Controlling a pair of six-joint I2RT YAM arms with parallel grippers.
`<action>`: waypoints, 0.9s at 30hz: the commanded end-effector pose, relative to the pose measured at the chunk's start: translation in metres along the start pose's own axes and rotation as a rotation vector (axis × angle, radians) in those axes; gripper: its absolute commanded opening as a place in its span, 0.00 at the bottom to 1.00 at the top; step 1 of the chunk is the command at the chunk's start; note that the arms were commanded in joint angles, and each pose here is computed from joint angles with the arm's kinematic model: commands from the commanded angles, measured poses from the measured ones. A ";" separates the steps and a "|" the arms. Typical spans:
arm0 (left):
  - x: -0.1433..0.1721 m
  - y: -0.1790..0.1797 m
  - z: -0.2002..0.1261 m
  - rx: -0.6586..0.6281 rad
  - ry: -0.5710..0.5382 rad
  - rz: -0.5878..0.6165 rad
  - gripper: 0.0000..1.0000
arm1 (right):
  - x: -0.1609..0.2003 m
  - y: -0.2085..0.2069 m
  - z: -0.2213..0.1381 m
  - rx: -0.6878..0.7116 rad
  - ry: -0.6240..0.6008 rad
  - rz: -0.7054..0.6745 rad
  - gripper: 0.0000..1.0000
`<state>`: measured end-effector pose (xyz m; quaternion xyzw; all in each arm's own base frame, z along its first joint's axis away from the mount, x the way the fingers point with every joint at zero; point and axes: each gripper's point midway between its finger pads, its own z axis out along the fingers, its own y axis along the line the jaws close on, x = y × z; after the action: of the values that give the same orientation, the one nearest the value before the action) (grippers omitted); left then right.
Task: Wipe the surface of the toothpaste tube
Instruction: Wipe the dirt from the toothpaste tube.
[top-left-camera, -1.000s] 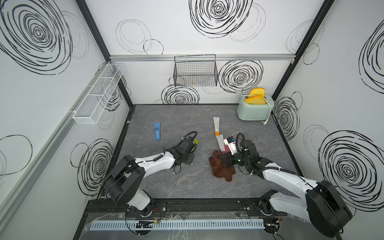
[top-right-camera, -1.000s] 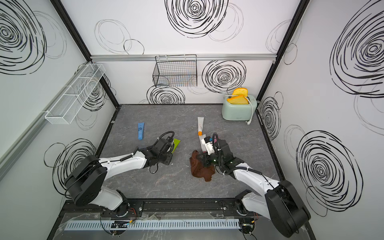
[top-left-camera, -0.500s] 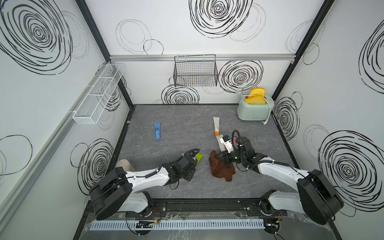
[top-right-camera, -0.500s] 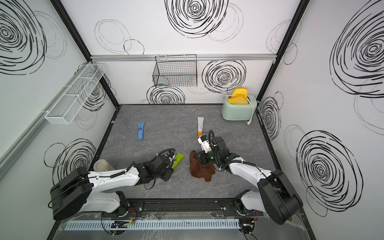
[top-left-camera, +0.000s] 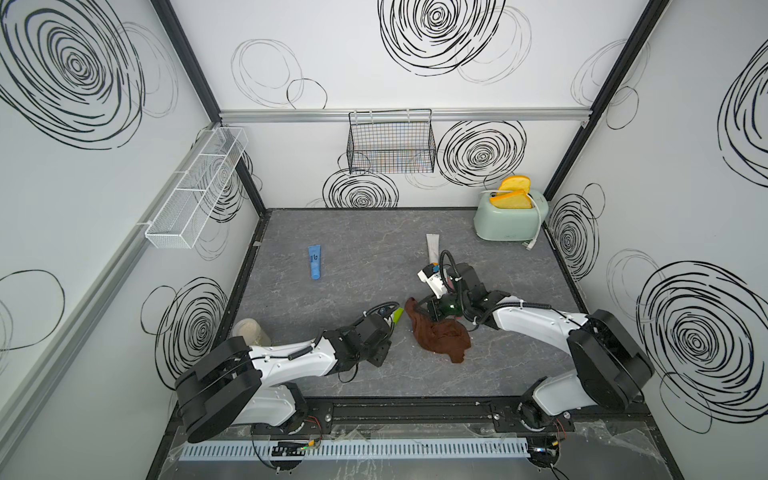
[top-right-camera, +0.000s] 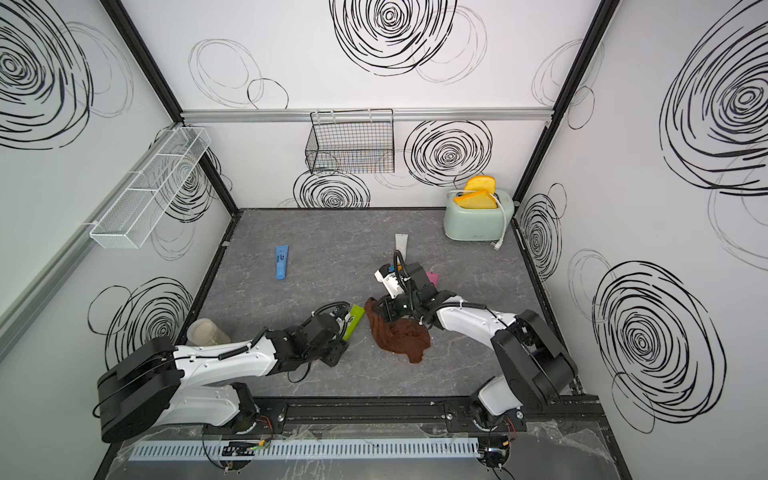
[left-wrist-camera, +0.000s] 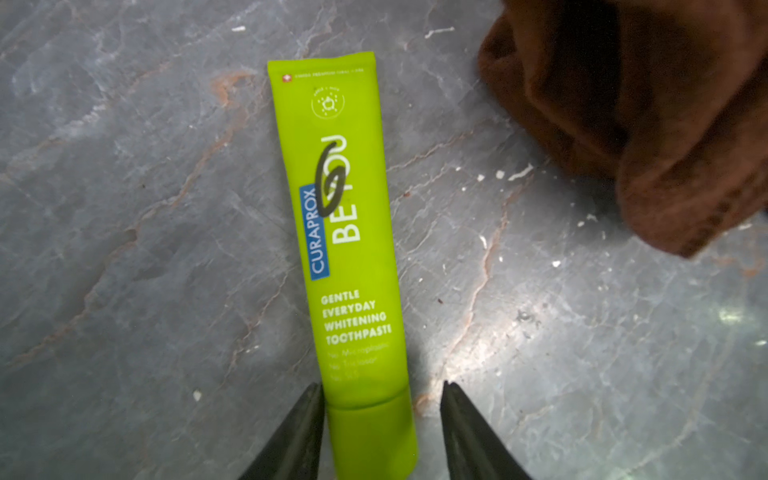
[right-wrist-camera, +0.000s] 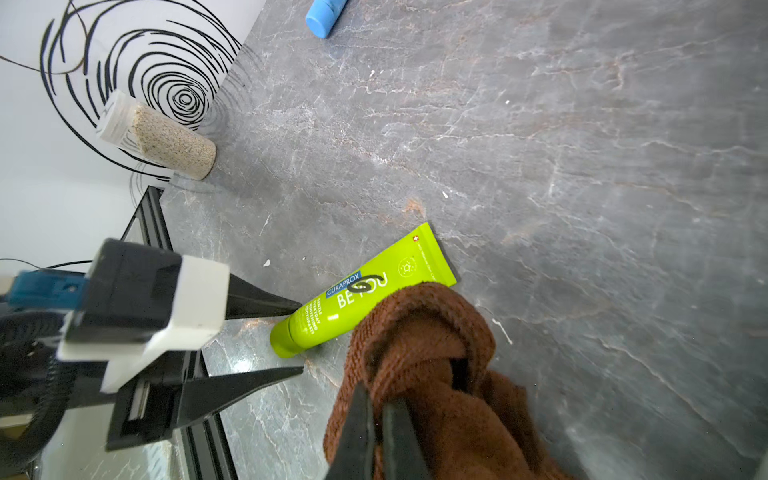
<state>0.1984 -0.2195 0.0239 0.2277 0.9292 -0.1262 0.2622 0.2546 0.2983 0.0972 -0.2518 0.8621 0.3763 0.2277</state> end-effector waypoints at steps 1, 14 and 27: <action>-0.007 -0.002 0.000 -0.006 -0.032 0.001 0.41 | -0.004 -0.003 0.008 0.034 0.009 -0.049 0.00; -0.022 -0.028 0.005 0.047 -0.066 0.150 0.24 | 0.019 -0.025 0.031 0.125 0.093 -0.067 0.00; -0.025 -0.027 0.010 0.024 -0.075 0.165 0.07 | 0.054 -0.007 0.049 0.045 0.212 -0.036 0.00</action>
<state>0.1981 -0.2440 0.0242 0.2996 0.9045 -0.1205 0.2785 0.2532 0.3061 0.0337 -0.2796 0.8925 0.3004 0.1874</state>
